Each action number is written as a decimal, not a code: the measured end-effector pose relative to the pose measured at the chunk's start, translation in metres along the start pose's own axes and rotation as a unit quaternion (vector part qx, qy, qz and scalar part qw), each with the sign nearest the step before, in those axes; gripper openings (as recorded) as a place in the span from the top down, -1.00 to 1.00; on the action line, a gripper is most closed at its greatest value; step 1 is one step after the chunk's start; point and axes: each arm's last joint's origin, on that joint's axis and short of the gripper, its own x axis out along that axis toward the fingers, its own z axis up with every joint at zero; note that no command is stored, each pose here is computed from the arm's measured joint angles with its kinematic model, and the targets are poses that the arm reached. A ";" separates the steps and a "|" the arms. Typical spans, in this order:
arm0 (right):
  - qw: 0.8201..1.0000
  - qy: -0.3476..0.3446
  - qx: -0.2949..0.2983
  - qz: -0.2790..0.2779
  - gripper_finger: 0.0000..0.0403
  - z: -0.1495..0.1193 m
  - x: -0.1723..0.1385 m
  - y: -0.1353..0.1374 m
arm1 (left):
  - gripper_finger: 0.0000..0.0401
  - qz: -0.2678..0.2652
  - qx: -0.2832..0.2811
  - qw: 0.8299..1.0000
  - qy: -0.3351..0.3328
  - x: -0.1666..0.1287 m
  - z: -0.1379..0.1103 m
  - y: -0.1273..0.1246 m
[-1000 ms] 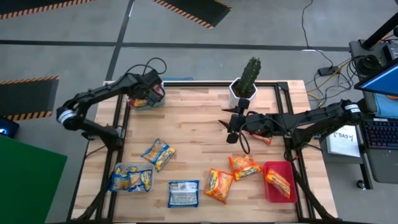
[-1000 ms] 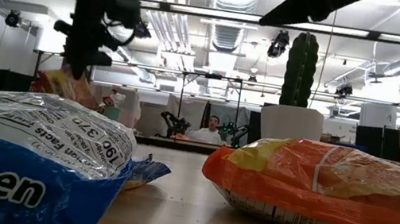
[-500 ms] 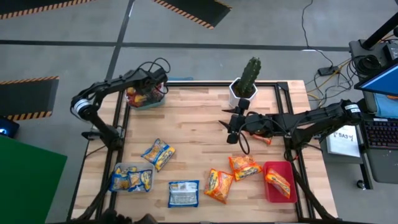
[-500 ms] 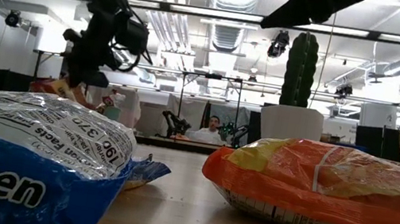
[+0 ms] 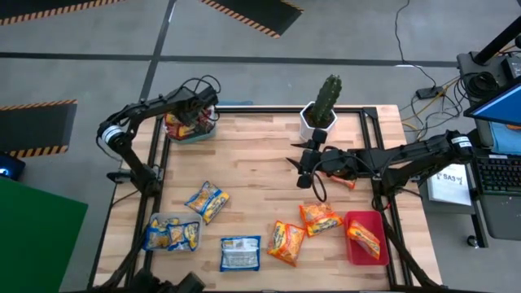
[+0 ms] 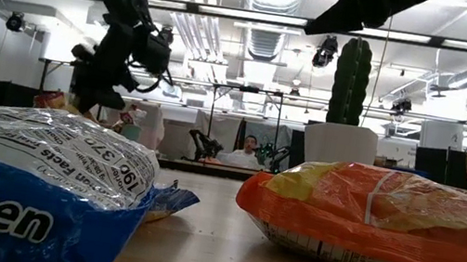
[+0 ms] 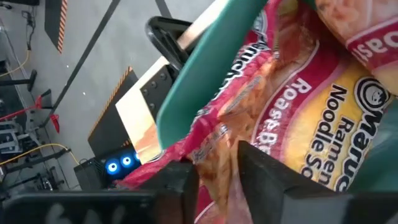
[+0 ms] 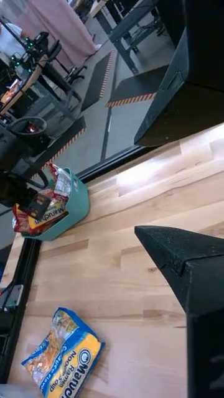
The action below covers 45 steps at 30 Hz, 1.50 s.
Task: Sort Maruchan noodles
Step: Put the red noodle into the green bin, then put the top blue noodle into the transparent bin
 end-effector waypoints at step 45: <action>0.911 0.149 0.305 0.236 0.11 -0.030 0.013 0.030 | 0.55 -0.342 0.312 0.842 -0.276 -0.109 -0.220 -0.134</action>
